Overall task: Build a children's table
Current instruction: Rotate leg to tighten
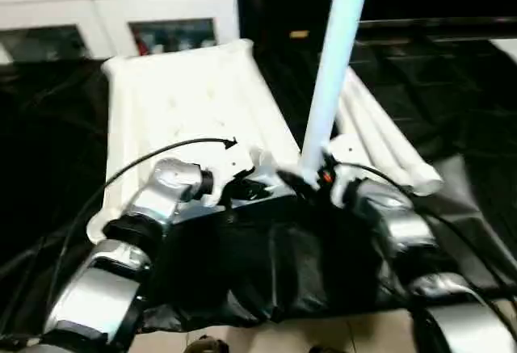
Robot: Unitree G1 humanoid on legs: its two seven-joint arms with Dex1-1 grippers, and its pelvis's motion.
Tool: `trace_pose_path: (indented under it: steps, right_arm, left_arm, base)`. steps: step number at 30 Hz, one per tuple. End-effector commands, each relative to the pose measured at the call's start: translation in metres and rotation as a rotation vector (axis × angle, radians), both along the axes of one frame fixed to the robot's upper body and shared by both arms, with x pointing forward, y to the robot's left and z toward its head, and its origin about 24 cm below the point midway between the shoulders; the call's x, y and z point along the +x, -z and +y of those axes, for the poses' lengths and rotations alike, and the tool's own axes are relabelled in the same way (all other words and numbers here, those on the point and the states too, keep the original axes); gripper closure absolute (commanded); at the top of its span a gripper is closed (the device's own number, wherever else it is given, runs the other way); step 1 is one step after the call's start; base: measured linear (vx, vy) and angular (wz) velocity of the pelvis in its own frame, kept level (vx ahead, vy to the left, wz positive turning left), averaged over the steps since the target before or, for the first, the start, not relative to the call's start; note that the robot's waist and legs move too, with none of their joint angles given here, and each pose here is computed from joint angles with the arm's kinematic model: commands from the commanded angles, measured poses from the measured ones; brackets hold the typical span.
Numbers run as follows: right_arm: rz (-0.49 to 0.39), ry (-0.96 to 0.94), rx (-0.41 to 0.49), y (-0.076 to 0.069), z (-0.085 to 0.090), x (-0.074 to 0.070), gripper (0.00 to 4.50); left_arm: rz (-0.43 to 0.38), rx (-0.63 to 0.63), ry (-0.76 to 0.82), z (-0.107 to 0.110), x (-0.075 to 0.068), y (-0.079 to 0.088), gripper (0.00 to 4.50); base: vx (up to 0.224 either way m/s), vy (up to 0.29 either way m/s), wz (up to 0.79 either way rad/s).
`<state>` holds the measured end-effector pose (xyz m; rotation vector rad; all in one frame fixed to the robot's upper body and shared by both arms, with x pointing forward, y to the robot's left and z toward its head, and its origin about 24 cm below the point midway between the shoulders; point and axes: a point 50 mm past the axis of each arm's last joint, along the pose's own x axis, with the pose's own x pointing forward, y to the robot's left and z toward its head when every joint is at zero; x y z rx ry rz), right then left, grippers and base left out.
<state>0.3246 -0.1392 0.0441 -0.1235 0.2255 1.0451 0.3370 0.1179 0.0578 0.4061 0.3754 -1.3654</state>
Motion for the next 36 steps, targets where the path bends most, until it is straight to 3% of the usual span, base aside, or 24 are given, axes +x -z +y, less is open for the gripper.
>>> trace_pose_path:
  steps: [1,3,9,19,21,23,25,30,36]
  right_arm:
    - [0.033,-0.136,-0.011,0.002,0.010,-0.009,0.35]
    - [0.047,-0.238,-0.046,-0.001,0.003,-0.018,0.48]
    - [0.061,-0.339,-0.061,-0.008,-0.001,-0.025,0.94]
    - [0.096,-0.368,-0.052,-0.007,0.005,-0.032,1.63]
    - [0.086,-0.252,-0.011,-0.004,0.011,-0.025,1.70]
    - [0.060,-0.038,-0.006,0.001,0.017,-0.010,1.71]
    - [0.051,0.014,-0.009,0.002,0.018,-0.006,1.72]
    - [0.067,0.435,0.031,0.014,0.035,0.015,1.73]
    - [0.067,0.517,0.039,0.017,0.046,0.015,1.73]
  left_arm:
    - [-0.021,-0.020,0.106,-0.011,-0.003,-0.007,4.50]
    - [0.009,-0.011,0.161,-0.005,-0.006,-0.007,4.50]
    - [0.059,0.046,0.235,0.008,-0.012,-0.005,4.50]
    - [0.067,0.063,0.199,0.016,-0.010,-0.003,4.50]
    - [0.057,0.032,0.133,0.012,-0.005,-0.004,4.50]
    - [0.025,-0.020,-0.035,0.005,0.006,-0.008,4.50]
    - [0.023,-0.028,-0.071,0.003,0.008,-0.008,4.50]
    - [-0.050,-0.090,-0.314,-0.015,0.017,-0.014,4.50]
    - [-0.073,-0.131,-0.343,-0.036,0.006,-0.013,4.50]
  base:
    - [0.000,0.000,0.00]
    - [0.000,0.000,0.00]
    - [0.000,0.000,0.00]
    - [0.000,0.000,0.00]
    - [0.000,0.000,0.00]
    - [0.000,0.000,0.00]
    - [0.000,0.000,0.00]
    - [0.000,0.000,0.00]
    - [0.000,0.000,0.00]
